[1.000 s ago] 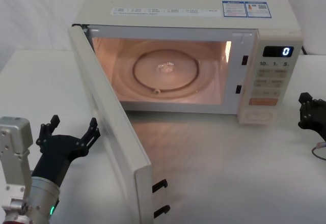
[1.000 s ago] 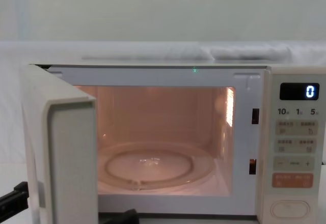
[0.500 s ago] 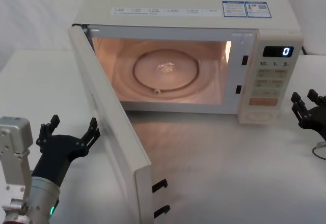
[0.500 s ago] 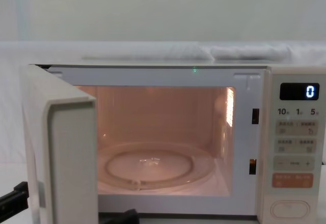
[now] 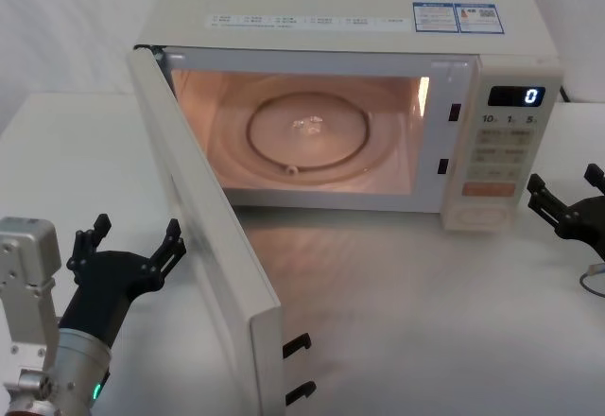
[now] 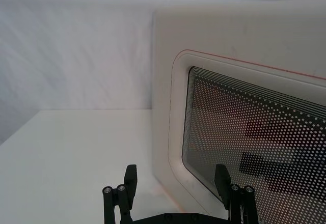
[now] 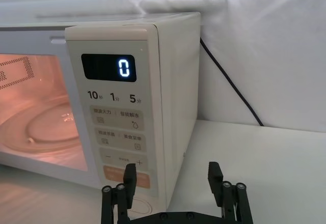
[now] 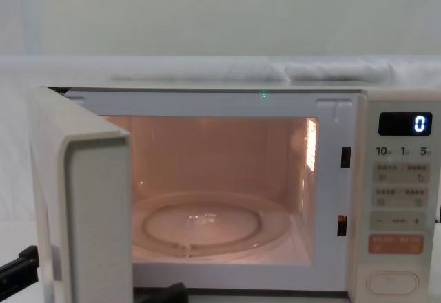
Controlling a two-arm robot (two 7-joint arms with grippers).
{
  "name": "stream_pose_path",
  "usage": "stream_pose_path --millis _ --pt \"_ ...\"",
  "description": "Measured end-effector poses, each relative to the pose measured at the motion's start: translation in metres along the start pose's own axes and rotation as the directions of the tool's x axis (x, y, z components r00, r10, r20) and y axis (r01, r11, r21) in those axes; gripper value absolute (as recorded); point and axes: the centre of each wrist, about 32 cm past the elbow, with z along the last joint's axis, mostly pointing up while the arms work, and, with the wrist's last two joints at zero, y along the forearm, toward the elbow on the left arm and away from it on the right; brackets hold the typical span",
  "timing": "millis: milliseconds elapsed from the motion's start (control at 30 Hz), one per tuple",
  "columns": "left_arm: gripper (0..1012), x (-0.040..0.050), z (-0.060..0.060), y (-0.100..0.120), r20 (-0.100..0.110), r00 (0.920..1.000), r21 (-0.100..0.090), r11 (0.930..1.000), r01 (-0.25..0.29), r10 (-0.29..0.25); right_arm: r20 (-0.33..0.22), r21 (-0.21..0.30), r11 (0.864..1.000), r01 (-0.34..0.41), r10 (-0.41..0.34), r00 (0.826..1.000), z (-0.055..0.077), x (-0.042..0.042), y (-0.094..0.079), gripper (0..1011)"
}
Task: Press the button to open the microwave door with one hand; close the microwave door with the other hand.
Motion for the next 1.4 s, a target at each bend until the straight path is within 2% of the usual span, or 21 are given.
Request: stream_pose_path --millis 167,1400 --pt "1001 0.0000 0.0000 0.0000 0.000 1.0000 0.000 1.0000 0.000 0.000 0.000 0.000 1.000 0.000 0.000 1.000 0.0000 0.0000 0.0000 1000" --pt "1001 0.0000 0.0000 0.0000 0.000 1.0000 0.000 1.0000 0.000 0.000 0.000 0.000 1.000 0.000 0.000 1.000 0.0000 0.0000 0.0000 1002"
